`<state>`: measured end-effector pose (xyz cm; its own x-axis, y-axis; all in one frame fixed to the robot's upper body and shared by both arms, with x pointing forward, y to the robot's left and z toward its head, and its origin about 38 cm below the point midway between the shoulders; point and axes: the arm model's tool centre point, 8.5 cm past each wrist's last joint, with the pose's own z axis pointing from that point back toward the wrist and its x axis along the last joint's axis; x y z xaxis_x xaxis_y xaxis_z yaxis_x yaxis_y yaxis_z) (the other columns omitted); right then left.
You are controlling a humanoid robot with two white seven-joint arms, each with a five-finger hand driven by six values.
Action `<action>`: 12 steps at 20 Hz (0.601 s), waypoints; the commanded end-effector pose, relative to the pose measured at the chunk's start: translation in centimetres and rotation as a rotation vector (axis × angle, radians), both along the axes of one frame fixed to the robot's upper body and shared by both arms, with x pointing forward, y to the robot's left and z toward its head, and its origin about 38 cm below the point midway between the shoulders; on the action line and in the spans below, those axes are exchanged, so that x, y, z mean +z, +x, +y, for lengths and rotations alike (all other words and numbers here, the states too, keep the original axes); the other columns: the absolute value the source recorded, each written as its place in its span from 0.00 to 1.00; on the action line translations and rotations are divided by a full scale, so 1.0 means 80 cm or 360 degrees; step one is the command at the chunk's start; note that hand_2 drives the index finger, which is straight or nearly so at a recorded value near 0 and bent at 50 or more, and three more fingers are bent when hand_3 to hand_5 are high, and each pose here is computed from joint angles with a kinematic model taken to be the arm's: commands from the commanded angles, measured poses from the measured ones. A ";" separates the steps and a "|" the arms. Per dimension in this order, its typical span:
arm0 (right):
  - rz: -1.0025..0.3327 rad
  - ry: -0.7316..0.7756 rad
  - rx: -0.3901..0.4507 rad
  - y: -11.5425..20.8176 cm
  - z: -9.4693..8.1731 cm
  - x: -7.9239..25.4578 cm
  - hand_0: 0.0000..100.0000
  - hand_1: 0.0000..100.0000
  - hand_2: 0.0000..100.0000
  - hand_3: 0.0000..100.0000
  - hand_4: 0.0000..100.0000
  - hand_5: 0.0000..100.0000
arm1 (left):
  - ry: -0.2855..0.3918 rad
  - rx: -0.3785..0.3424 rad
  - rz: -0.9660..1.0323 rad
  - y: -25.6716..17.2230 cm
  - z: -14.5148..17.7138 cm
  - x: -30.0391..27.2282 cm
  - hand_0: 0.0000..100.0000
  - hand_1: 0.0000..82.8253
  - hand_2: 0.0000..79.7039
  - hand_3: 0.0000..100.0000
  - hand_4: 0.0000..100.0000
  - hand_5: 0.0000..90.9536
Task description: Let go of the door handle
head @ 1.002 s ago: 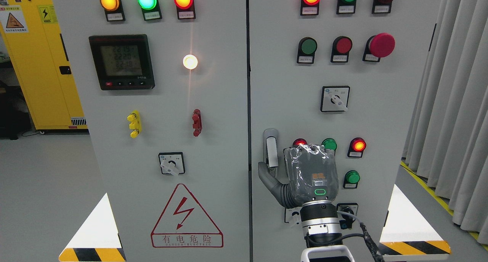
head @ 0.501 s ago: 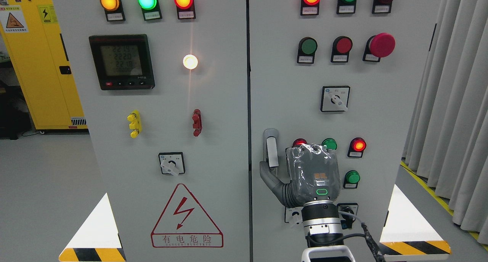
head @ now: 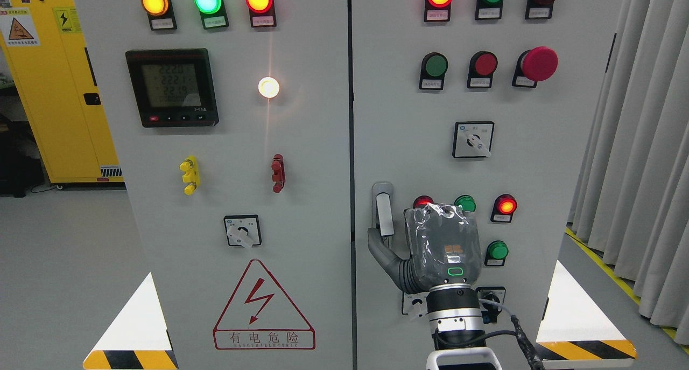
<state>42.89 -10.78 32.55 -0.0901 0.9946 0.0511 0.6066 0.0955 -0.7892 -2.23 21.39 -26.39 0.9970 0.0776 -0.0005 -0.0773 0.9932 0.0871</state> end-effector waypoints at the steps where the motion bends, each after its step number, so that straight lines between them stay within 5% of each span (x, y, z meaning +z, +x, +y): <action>1: 0.0000 0.0009 -0.0011 0.000 -0.001 0.000 0.38 0.31 1.00 1.00 1.00 1.00 | -0.0002 0.0000 -0.0024 0.007 -0.001 -0.001 0.12 0.67 0.00 0.00 0.00 0.00; 12: 0.0000 0.0020 -0.0018 0.000 -0.004 0.000 0.40 0.32 1.00 1.00 1.00 1.00 | -0.0002 0.0000 -0.0024 0.007 -0.001 -0.001 0.12 0.67 0.00 0.00 0.00 0.00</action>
